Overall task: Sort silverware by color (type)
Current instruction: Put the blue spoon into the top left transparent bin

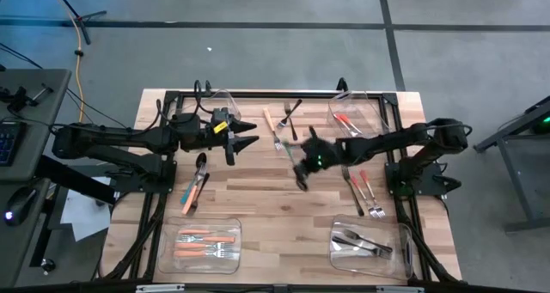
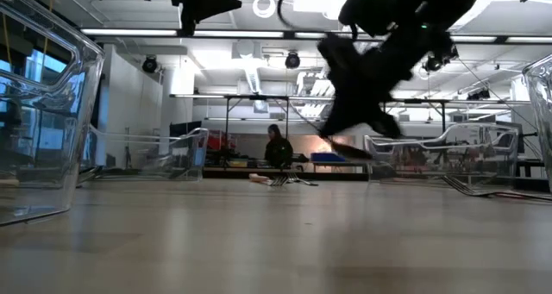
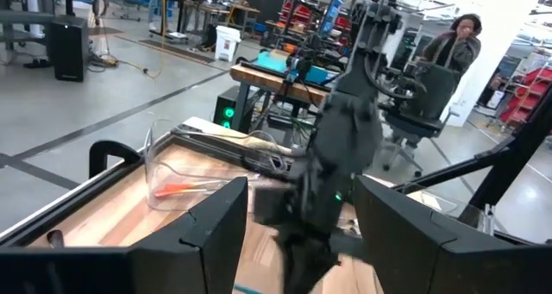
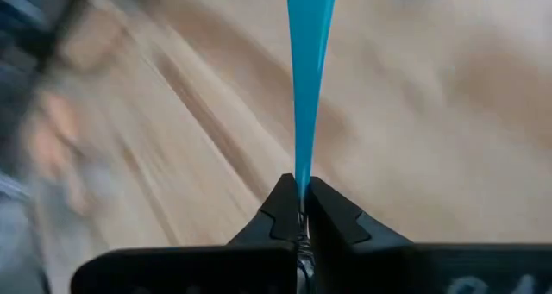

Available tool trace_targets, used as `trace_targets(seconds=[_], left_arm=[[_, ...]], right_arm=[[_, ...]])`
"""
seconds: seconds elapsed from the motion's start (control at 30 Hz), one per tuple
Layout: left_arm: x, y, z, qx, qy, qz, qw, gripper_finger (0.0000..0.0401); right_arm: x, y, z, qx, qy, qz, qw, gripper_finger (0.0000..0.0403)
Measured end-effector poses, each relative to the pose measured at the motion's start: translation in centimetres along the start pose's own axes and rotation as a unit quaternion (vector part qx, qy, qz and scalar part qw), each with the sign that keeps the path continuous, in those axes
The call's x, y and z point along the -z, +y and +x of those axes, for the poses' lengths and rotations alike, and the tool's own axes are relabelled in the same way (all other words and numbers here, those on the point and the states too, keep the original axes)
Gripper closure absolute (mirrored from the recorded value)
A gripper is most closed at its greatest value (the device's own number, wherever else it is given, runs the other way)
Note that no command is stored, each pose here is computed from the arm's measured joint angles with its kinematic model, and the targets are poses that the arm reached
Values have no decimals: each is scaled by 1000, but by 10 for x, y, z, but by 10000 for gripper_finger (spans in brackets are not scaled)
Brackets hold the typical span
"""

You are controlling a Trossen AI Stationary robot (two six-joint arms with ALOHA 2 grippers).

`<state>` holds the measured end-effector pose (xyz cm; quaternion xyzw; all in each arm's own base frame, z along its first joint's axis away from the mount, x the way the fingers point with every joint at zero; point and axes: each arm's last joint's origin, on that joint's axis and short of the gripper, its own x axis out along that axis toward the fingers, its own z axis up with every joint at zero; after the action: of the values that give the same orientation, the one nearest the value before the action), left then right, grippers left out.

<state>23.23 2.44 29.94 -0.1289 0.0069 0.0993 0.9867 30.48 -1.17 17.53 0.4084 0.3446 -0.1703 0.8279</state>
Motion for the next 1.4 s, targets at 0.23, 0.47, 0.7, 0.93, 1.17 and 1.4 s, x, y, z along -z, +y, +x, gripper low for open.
trace_targets(seconds=[0.23,0.47,0.7,0.93,1.17,1.4], left_arm=[[-4,2,0,-41,-30,-41,998,201],[-9,0,-1,-28,-55,-75,995,201],[-13,-4,-1,37,-60,-70,995,201],[-13,-6,-1,54,-59,-28,996,201],[-13,-7,-1,56,-58,-26,996,201],[-12,-11,-2,62,-58,5,996,201]], right_arm=[[-51,20,-15,-177,-192,-78,962,402],[-66,38,-40,-262,-290,-164,906,403],[-62,50,-55,-288,-293,-220,885,403],[-68,71,-60,-247,-221,-302,894,403],[-83,80,-70,-216,-213,-332,893,403],[-85,79,-72,-216,-216,-331,893,403]])
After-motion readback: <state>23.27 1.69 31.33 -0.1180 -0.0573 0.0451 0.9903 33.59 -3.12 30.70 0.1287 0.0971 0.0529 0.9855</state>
